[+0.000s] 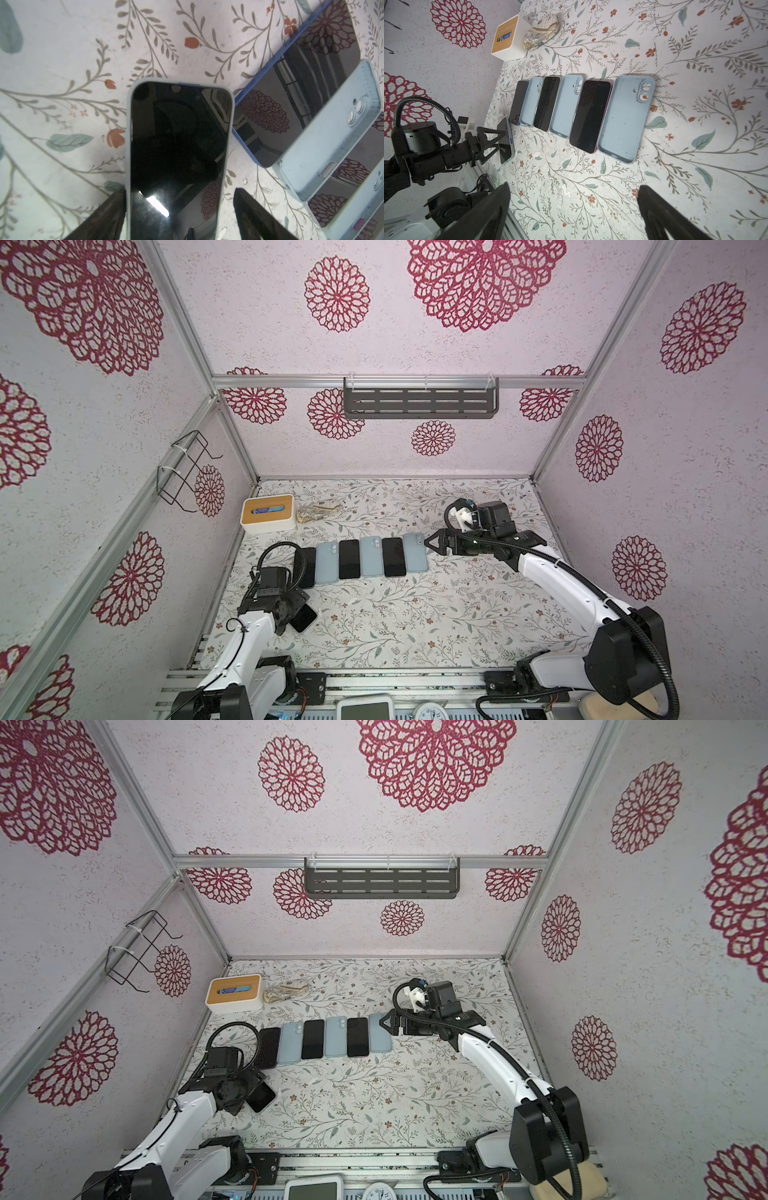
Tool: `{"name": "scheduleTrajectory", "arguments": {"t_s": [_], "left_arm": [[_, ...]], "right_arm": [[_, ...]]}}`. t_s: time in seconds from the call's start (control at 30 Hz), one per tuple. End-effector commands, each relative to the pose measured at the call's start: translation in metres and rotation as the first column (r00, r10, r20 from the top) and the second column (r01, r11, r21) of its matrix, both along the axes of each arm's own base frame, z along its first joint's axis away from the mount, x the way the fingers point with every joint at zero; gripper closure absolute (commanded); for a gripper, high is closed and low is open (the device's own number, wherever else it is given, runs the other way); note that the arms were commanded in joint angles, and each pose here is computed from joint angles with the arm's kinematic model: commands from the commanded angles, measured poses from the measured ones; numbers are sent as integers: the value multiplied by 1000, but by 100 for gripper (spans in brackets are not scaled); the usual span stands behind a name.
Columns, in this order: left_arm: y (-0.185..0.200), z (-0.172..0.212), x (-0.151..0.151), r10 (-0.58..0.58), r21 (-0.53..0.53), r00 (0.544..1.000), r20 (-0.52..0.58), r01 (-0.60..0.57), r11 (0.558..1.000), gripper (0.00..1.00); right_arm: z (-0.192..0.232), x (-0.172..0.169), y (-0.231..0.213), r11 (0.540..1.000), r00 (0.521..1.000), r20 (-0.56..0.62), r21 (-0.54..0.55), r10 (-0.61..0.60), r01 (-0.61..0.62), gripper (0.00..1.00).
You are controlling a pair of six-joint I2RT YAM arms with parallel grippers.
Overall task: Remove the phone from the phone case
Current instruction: 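Hold the cased black phone raised in the left gripper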
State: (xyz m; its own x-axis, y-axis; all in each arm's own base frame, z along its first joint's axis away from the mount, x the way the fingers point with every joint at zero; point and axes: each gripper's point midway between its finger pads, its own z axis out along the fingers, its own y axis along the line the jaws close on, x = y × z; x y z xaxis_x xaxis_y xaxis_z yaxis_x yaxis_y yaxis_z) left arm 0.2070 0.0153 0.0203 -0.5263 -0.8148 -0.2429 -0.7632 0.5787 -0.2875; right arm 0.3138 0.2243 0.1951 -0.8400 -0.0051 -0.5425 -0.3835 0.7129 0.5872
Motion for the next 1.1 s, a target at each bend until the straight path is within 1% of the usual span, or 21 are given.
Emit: {"name": "scheduleTrajectory", "arguments": {"t_s": [0.0,0.17,0.43,0.57,0.67,0.83,1.07], "left_arm": [[-17,-17,-25,-21,-68,993,-114,13,998,10],[-22,-19,-32,-7,-80,988,-156,-5,997,0],[-21,-22,-37,15,-45,963,-269,-28,999,3],[-22,-24,-38,4,-21,940,-342,-12,1000,3],[-24,-25,-37,2,-4,929,-370,-4,1000,2],[-25,-25,-37,-9,15,915,-403,16,1000,0],[-26,-25,-42,15,8,921,-389,-13,1000,1]], "right_arm": [[12,5,11,998,999,33,51,31,-33,1],[12,8,15,997,998,44,65,46,-49,1],[14,8,18,995,995,68,70,67,-72,1],[19,10,20,993,993,87,83,77,-84,1],[23,11,21,991,992,101,96,81,-91,1],[27,14,25,987,990,111,125,91,-105,1],[28,13,25,984,989,114,136,98,-113,1]]}}
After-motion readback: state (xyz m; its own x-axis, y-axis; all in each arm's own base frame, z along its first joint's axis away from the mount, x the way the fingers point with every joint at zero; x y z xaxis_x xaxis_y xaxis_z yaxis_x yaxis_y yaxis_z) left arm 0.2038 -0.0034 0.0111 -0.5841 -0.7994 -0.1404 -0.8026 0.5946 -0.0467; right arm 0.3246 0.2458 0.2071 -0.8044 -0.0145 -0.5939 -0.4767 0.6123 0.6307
